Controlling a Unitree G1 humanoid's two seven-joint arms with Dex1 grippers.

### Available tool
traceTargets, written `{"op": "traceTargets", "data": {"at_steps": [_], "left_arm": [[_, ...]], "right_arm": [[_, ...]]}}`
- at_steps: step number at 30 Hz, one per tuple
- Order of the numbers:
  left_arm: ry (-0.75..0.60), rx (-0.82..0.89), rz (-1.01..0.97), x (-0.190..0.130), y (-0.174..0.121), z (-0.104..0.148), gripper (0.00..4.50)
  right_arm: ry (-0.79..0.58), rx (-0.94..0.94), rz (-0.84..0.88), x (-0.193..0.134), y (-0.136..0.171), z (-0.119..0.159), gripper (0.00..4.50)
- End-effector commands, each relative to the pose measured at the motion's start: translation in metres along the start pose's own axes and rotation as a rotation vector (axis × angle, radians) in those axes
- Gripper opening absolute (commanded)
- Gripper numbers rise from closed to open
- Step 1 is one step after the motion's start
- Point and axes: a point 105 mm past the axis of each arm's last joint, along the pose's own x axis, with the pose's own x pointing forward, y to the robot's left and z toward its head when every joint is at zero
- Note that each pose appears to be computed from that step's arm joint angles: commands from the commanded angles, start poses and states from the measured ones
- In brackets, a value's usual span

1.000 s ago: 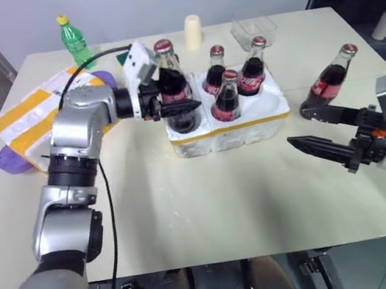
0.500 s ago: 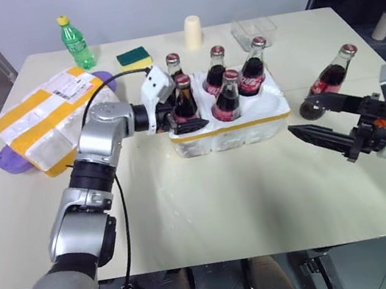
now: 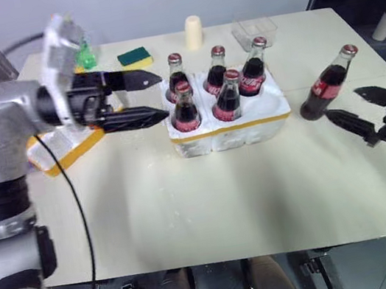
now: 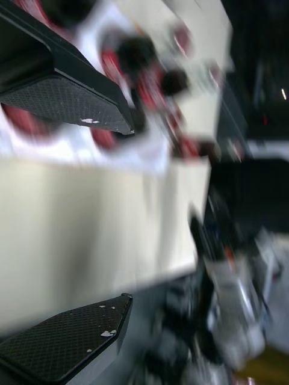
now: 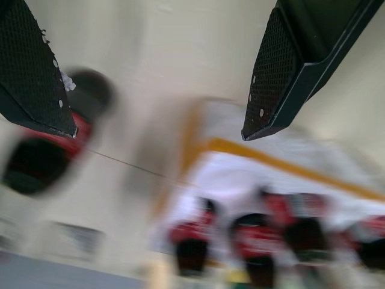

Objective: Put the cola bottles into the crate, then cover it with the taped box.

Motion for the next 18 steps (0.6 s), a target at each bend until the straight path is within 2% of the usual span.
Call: {"op": "traceTargets", "data": {"at_steps": [1, 4, 9, 18], "left_arm": [[0.046, 0.018, -0.021, 0.020, -0.009, -0.015, 4.45], [0.052, -0.002, 0.023, 0.034, -0.003, -0.029, 4.45], [0.061, 0.032, 0.049, 0.045, -0.003, -0.037, 4.45], [0.065, 0.050, 0.097, 0.043, -0.002, -0.042, 4.45]], "right_arm": [[-0.047, -0.040, -0.112, 0.009, -0.019, 0.002, 4.50], [-0.056, 0.016, -0.185, 0.024, -0.038, -0.008, 4.50], [-0.063, 0.069, -0.207, 0.049, -0.054, -0.017, 4.50], [-0.077, 0.153, -0.166, 0.080, -0.059, -0.022, 4.50]]}}
